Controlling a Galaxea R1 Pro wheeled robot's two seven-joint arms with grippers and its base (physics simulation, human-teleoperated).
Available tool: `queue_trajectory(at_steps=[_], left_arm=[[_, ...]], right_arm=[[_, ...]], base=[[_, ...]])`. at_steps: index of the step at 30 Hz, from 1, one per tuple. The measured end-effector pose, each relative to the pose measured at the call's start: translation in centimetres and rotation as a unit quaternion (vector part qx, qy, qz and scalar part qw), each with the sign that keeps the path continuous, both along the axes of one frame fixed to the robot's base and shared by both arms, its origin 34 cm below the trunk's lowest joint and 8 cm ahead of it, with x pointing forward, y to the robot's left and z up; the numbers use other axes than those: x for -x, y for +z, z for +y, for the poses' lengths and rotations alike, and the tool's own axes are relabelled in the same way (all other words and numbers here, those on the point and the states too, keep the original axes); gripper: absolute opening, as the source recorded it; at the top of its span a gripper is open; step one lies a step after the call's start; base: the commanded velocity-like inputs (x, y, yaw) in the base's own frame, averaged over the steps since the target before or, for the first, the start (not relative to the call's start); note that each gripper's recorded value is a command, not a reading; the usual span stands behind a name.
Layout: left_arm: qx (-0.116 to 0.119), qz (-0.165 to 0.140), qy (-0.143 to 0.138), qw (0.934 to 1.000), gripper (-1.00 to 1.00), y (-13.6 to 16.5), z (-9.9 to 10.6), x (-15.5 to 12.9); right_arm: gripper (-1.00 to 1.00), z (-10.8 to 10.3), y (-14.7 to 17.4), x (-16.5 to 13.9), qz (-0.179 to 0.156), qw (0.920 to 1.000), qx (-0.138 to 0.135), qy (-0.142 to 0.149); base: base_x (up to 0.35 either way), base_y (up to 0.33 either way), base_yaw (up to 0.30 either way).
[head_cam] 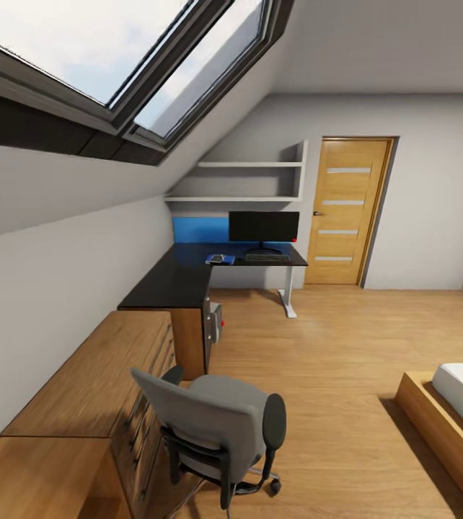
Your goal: In the bedroom, organize the workspace by keeping the computer under the desk, ensuring the monitor is on the desk, placing the keyboard on the desk next to the monitor, placing the mouse on the desk next to the keyboard, moving the folder from the swivel chair onto the desk next to the mouse, stacking the notebook on top of the folder with the pen on top of the notebook, and positioning the swivel chair next to the desk.
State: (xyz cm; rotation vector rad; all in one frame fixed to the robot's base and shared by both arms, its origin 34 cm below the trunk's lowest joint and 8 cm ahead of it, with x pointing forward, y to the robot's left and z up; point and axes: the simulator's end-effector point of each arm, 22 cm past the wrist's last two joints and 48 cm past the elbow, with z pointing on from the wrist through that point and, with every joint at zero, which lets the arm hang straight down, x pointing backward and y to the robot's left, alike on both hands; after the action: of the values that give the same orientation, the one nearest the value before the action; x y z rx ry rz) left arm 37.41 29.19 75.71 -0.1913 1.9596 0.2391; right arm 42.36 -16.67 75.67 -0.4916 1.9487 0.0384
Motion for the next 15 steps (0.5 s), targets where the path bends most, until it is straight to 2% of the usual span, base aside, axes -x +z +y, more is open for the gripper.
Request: queue_trajectory(at_steps=[6, 15], left_arm=[[0.000, 0.000, 0.000, 1.0000, 1.00, 0.00, 0.00, 0.00], [0.000, 0.000, 0.001, 1.0000, 1.00, -0.01, 0.04, 0.01]], right_arm=[[1.00, -0.01, -0.01, 0.01, 0.000, 1.0000, 0.000, 0.000], [1.00, 0.00, 0.00, 0.00, 0.000, 1.0000, 0.000, 0.000]], base=[[0.000, 0.098, -0.001], [0.000, 0.017, 0.000]])
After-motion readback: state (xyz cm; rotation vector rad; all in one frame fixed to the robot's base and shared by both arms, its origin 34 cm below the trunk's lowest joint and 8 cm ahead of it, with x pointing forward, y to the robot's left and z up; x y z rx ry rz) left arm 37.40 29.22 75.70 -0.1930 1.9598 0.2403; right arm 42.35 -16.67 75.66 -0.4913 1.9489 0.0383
